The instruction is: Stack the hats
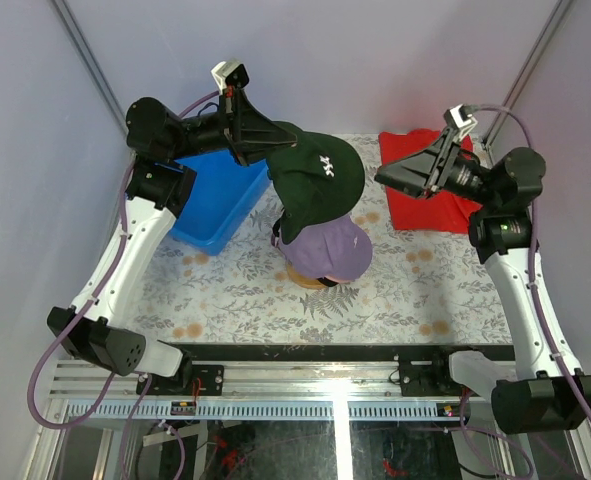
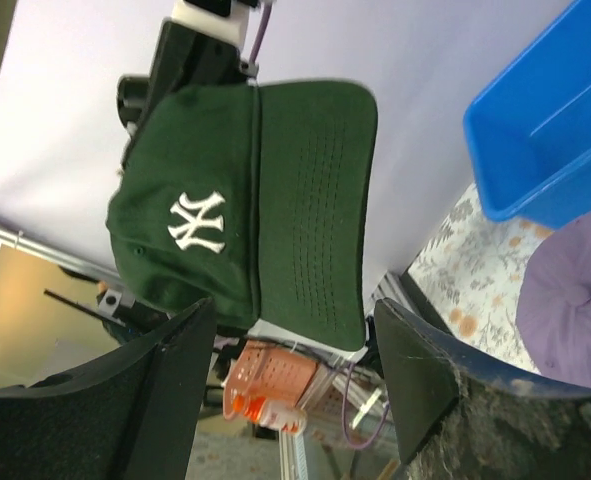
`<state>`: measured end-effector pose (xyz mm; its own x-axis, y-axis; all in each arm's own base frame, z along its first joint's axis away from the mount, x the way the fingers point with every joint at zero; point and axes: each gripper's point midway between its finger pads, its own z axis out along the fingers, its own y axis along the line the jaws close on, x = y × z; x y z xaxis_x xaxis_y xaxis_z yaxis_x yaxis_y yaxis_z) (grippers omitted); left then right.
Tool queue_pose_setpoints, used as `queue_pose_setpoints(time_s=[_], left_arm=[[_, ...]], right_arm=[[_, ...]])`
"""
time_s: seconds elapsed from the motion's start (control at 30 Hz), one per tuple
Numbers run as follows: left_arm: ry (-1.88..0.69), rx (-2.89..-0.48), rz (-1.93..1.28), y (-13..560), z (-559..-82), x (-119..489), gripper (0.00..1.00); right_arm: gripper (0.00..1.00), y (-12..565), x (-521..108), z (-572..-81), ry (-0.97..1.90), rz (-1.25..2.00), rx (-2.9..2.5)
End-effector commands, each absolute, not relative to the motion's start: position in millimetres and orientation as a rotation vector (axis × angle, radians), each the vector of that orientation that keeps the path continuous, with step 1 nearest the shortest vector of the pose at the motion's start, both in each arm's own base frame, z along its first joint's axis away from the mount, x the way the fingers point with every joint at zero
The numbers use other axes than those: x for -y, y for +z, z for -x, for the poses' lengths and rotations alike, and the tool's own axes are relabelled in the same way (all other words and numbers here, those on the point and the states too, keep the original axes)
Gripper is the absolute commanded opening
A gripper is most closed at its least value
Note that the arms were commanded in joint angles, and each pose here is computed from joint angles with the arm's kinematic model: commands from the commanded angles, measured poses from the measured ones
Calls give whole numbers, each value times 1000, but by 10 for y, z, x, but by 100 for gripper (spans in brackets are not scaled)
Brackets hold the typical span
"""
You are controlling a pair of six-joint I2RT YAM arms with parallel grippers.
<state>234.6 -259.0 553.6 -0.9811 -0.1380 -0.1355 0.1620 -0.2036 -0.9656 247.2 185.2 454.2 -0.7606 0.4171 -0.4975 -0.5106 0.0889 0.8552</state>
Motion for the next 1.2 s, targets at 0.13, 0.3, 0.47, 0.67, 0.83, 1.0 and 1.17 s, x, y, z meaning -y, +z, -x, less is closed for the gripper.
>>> queue_pose_setpoints(time_s=[0.13,0.3,0.47,0.67,0.83,1.0,1.17], left_arm=[[-2294,-1766,-141,5722,-2209,2535,0],[-2296,-1769,-124,5690,-2219,2536,0],[-2304,-1762,-120,5692,-2229,2536,0],[-2305,-1779,-98,5616,-2303,2559,0],[-2302,-1795,-76,5533,-2384,2583,0],[-2267,-1828,-36,5342,-2577,2583,0],[-2013,-1820,202,4993,-3280,2021,25]], right_arm=[[71,4484,-1990,-2411,1721,161,-1708],[71,4532,-2144,-2401,1761,188,-1689],[71,4509,-2281,-2409,1785,202,-1695],[60,4573,-2370,-2344,1832,228,-1665],[30,4577,-2487,-2284,1891,242,-1656],[0,4666,-2487,-2201,1920,235,-1647],[0,5018,-2394,-2204,1893,127,-1586]])
